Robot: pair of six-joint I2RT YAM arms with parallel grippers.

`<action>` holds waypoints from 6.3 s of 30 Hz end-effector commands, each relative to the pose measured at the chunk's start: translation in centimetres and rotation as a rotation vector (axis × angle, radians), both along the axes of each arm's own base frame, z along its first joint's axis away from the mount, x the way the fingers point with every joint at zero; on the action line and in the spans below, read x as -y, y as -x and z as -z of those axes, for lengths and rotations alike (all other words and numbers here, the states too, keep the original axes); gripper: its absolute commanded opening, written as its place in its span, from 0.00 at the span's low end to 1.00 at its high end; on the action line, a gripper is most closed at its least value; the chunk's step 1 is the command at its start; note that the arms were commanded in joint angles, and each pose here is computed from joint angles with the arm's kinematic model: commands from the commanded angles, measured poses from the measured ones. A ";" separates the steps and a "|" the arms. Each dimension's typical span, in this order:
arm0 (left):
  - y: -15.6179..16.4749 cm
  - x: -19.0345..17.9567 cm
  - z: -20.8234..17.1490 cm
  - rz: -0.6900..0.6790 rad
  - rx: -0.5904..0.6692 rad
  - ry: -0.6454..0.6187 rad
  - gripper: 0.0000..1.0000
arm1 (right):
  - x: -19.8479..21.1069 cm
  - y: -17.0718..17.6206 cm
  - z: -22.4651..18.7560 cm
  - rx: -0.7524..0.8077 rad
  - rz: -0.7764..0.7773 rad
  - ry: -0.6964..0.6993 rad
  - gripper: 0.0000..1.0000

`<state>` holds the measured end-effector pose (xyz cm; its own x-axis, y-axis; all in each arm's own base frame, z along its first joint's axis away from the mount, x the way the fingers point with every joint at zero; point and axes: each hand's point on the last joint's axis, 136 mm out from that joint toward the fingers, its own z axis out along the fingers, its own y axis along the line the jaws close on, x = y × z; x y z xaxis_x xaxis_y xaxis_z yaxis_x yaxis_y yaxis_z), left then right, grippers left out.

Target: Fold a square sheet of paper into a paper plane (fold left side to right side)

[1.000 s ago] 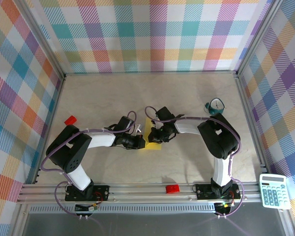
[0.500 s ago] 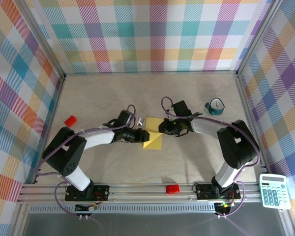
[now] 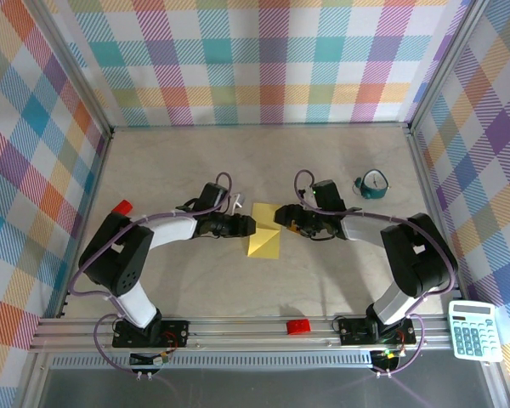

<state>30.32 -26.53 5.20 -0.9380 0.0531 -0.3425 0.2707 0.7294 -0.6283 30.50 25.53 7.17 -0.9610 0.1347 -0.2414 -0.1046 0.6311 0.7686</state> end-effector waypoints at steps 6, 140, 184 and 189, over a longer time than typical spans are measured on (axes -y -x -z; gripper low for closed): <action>-0.8 1.5 -0.3 0.059 0.010 0.065 0.37 | -1.4 -0.5 -0.2 -0.022 -0.033 -0.101 0.74; -0.6 0.2 -15.5 -0.011 0.409 0.247 0.00 | 8.2 -0.7 -14.5 0.529 0.110 0.387 0.66; 1.2 -0.8 0.8 -0.052 0.255 -1.109 0.01 | 16.6 -0.1 -9.2 0.421 0.388 0.678 0.99; 1.0 1.1 1.4 -0.021 0.201 -1.016 0.12 | 16.3 0.0 -8.4 0.394 0.361 0.671 0.99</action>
<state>29.66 -26.19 4.32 -0.8530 0.4107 -0.3222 0.2581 0.8683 0.4235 30.66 9.01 16.21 -0.6970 0.1298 -0.7053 0.0202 0.9866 0.1616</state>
